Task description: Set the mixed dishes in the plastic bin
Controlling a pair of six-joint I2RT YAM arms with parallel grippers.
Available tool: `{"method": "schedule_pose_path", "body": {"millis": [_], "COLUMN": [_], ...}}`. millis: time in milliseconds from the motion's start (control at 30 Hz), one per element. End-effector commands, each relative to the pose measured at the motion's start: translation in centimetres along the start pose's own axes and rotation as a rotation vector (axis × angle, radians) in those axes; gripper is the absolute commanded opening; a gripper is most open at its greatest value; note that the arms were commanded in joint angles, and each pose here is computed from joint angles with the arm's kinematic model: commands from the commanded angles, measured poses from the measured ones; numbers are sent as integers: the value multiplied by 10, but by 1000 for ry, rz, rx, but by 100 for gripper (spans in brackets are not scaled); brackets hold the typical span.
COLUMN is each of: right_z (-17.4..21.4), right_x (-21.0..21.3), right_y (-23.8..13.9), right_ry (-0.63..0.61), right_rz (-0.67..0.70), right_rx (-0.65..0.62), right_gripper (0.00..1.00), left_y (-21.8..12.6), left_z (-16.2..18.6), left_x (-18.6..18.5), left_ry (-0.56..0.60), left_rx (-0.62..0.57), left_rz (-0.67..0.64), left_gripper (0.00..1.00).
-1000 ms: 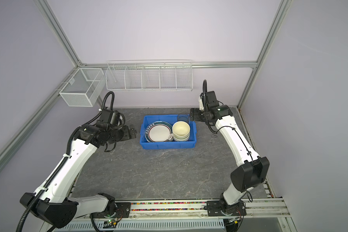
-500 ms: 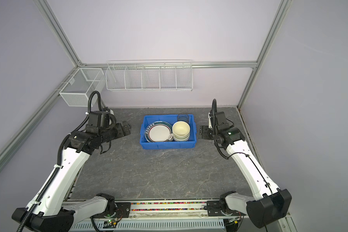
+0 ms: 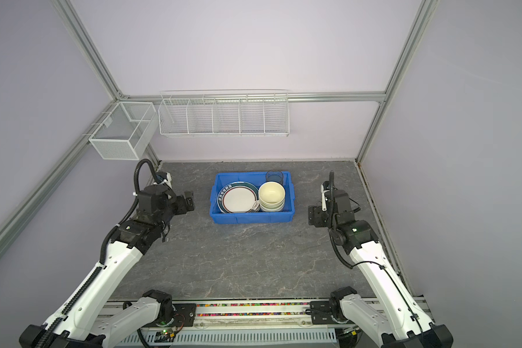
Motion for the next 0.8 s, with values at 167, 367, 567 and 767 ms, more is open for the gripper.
{"method": "schedule_pose_path", "body": {"millis": [167, 367, 567, 767], "right_z": [15, 21, 29, 26], "right_x": [-4, -34, -63, -71], "right_y": [39, 75, 96, 123], "right_ry": [-72, -8, 34, 82], "right_rz": [-107, -28, 34, -21], "right_rx": [-43, -133, -295, -359], "right_gripper": [89, 88, 89, 89], "left_y": [47, 75, 94, 105], "left_z": [47, 79, 98, 100], "left_x": [16, 32, 33, 34], "left_ry": [87, -21, -8, 44], "left_rx": [-136, -219, -197, -240], "left_rz": [-233, -221, -207, -222], "left_gripper": [99, 99, 99, 99]}}
Point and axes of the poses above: each gripper's point midway between its finger pads, its own y axis out along the fingers, its own x axis along the line the jaws close on, z = x × y, the point moved 8 cm from there along -y, back along the fingers, and after that the axes turned 9 degrees about y, right-handed, at the moved point
